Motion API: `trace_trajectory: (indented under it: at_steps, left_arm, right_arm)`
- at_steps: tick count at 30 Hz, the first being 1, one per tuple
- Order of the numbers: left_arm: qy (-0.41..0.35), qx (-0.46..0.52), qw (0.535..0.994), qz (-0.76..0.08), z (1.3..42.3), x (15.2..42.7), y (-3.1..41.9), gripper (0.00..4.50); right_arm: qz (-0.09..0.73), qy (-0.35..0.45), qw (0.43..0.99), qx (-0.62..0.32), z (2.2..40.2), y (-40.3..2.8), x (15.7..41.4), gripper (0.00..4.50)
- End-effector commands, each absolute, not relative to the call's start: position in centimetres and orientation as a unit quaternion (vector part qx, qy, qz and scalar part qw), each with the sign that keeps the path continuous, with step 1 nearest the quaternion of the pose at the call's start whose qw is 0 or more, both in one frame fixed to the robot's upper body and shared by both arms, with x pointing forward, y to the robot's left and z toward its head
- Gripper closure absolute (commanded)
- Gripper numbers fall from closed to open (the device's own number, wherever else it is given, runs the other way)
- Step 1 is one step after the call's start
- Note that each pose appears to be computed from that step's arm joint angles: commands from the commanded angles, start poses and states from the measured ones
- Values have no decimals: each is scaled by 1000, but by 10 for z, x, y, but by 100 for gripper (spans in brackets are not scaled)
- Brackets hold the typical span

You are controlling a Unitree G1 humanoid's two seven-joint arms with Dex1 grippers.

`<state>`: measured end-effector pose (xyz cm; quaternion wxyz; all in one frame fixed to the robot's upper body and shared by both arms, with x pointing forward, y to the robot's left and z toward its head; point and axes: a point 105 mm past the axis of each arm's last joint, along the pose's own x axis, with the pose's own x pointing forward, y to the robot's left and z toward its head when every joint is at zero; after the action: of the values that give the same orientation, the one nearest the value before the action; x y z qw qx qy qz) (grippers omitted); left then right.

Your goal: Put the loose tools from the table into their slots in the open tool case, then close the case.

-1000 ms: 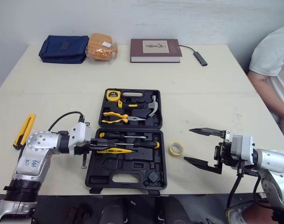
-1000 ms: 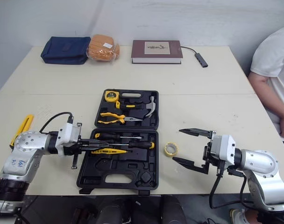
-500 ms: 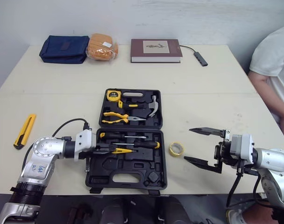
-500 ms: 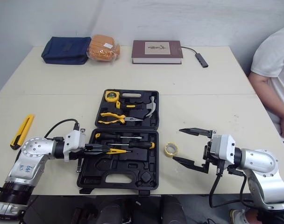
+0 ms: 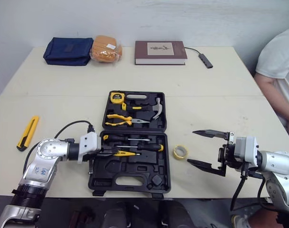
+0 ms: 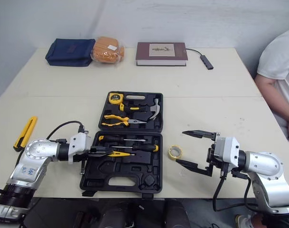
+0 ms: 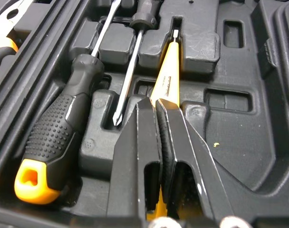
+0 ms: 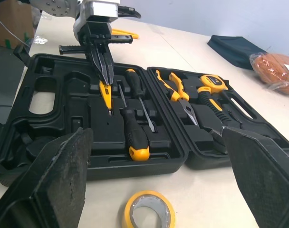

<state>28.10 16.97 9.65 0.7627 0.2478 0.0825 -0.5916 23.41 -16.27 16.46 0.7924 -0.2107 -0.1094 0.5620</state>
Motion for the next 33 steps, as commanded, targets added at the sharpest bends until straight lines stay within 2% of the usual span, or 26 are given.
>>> trace_trajectory:
  at_steps: [1, 4, 7, 10, 13, 15, 17, 18, 19, 22, 25, 30, 33]
  left_arm:
    - [130, 234, 764, -587, 75, 278, 173, 446]
    - [114, 206, 780, -579, 89, 279, 175, 446]
    - [30, 152, 820, -551, 132, 279, 187, 446]
    - [-5, 126, 858, -498, 153, 276, 212, 374]
    - [-12, 123, 898, -422, 159, 271, 247, 245]
    - [-16, 109, 945, -307, 160, 255, 299, 159]
    - [-13, 107, 961, -253, 157, 242, 323, 85]
    - [-11, 99, 972, -215, 154, 233, 338, 33]
    - [-7, 96, 981, -169, 150, 222, 357, 3]
    - [15, 105, 993, -47, 132, 185, 404, 3]
    - [18, 81, 994, 67, 125, 151, 440, 3]
    - [16, 58, 985, 160, 125, 124, 465, 3]
    - [9, 47, 979, 197, 127, 117, 476, 3]
  right_arm:
    - [558, -122, 791, -219, 171, -165, 234, 0]
    - [554, -120, 794, -220, 171, -170, 234, 0]
    - [530, -119, 807, -230, 173, -186, 235, 0]
    - [500, -119, 823, -241, 174, -207, 236, 0]
    - [460, -122, 843, -253, 176, -230, 237, 0]
    - [400, -111, 867, -276, 172, -262, 236, 0]
    - [371, -105, 877, -287, 169, -277, 234, 0]
    - [343, -102, 888, -289, 168, -290, 233, 0]
    - [309, -100, 900, -290, 168, -304, 231, 0]
    - [195, -92, 940, -263, 164, -348, 225, 0]
    - [139, -61, 954, -260, 150, -373, 209, 0]
    - [72, -29, 959, -273, 135, -400, 187, 0]
    - [49, -16, 959, -277, 127, -408, 179, 0]
